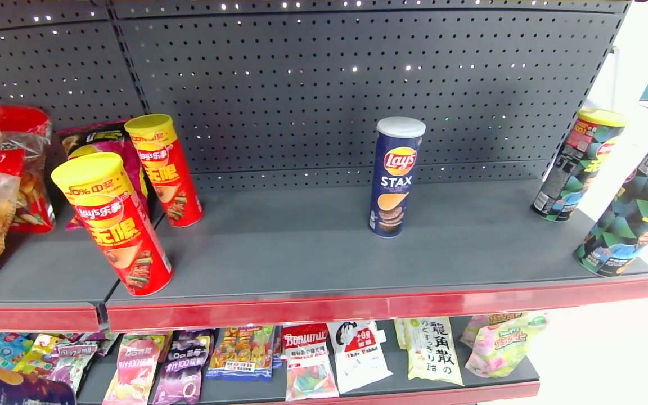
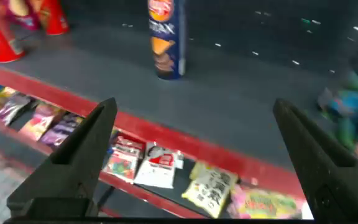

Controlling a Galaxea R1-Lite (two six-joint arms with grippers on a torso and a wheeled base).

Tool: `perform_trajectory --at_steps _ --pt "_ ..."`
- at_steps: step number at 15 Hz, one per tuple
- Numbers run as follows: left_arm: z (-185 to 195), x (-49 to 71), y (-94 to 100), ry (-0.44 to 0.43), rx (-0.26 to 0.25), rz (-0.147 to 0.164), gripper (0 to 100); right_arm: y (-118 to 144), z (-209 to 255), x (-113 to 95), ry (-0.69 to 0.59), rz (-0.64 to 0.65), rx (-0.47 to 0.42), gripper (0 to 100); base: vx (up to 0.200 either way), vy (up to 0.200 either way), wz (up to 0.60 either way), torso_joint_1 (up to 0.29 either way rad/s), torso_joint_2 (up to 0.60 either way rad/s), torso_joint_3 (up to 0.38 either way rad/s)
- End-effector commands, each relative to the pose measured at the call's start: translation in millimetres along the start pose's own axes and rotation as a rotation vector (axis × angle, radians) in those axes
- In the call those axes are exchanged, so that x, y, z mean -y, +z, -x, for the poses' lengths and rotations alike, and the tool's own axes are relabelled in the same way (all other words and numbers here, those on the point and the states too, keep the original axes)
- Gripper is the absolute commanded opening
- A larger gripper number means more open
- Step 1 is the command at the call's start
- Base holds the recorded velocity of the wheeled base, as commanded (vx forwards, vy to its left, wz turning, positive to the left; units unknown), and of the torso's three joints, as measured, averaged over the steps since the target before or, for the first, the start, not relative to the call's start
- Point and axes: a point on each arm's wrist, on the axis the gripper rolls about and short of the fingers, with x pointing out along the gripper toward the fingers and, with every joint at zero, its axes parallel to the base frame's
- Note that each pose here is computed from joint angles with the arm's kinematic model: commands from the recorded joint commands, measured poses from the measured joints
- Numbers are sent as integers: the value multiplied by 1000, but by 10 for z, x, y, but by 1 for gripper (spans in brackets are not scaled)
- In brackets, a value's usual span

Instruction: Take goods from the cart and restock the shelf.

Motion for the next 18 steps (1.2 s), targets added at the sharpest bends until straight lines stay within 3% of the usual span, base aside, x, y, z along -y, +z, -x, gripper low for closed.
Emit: perform_trajectory --at_steps 1,2,5,11,18 --pt "-10 -1 -2 1 -6 0 0 245 -1088 5 197 15 -108 100 0 0 0 0 0 0" --pt "-13 -4 7 10 -8 0 0 194 -1437 -13 218 19 -104 100 0 0 0 0 0 0" --pt "-10 -17 21 57 -12 0 0 75 -1877 -40 211 26 -81 100 0 0 0 0 0 0" --pt "-25 -15 -5 65 -28 0 0 -7 -2403 -40 207 23 -89 100 0 0 0 0 0 0" --pt "-38 -16 -10 71 -38 0 0 -130 -2677 -16 188 16 -120 100 0 0 0 0 0 0"
